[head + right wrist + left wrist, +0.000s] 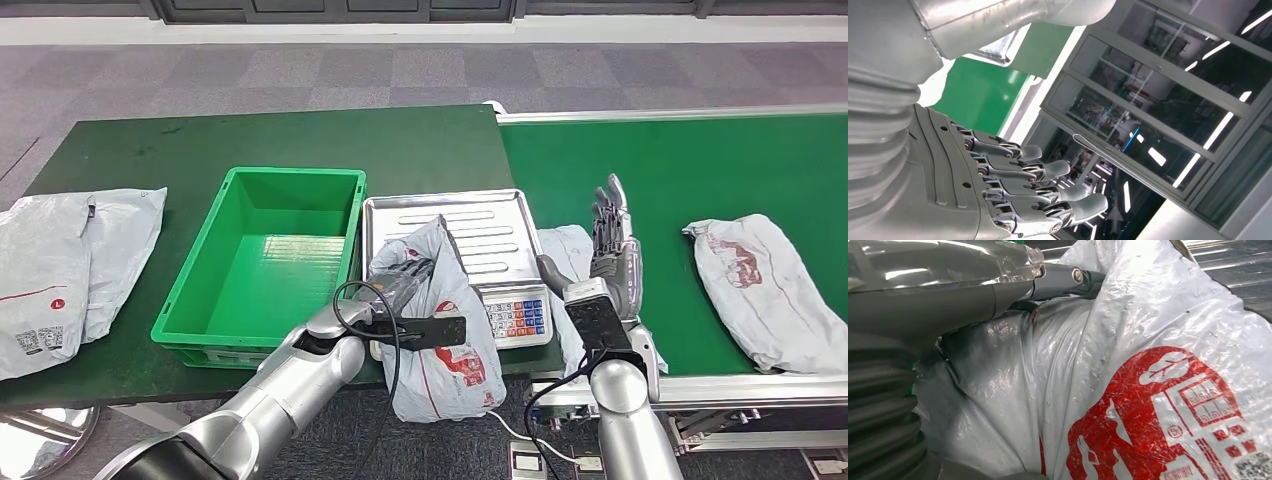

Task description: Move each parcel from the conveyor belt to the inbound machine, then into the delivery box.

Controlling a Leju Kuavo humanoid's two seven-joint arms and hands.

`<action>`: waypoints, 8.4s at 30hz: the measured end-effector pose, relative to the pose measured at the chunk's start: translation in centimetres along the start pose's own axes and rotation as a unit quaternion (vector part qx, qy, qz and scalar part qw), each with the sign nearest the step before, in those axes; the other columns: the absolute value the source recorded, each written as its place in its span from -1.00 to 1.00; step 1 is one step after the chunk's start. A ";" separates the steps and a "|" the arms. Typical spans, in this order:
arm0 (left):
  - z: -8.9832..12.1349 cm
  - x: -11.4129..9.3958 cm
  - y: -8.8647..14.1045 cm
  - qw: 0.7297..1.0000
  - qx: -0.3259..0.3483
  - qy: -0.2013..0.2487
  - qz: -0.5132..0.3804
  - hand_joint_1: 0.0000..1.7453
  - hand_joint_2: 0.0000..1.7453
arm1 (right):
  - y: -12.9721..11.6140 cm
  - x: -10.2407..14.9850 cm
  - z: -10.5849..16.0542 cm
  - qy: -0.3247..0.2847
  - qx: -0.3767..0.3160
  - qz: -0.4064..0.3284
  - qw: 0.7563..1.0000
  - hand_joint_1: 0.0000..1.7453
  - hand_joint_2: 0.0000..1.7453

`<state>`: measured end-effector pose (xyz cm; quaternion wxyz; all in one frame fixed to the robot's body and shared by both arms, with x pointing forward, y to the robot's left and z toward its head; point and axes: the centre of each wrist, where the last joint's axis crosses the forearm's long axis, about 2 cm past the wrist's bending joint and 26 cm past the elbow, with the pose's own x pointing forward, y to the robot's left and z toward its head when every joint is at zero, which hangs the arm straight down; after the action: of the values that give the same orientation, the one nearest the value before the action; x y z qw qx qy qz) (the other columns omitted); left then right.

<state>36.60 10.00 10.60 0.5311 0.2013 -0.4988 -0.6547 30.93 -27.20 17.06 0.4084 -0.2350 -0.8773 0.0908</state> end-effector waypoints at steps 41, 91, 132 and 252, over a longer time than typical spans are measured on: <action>0.8 -0.3 0.2 0.976 0.200 -0.055 0.066 1.00 1.00 | 0.1 0.5 -0.5 -0.008 0.017 -0.001 1.000 -1.00 1.00; 0.9 -0.4 0.1 0.975 0.205 -0.055 0.069 1.00 1.00 | 0.2 0.5 -0.5 -0.008 0.018 -0.003 1.000 -1.00 1.00; 0.9 -0.5 0.1 0.975 0.204 -0.054 0.069 1.00 1.00 | 0.2 0.6 -0.7 -0.010 0.017 -0.003 1.000 -1.00 1.00; 7.2 -14.9 6.3 0.884 0.301 -0.175 0.313 -1.00 -1.00 | -4.1 0.5 6.3 0.017 -0.013 0.024 0.999 -1.00 1.00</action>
<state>39.29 26.96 15.15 0.5261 0.0674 -0.7939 -0.2973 24.45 -30.31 14.70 0.4179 -0.2632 -0.8653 0.0851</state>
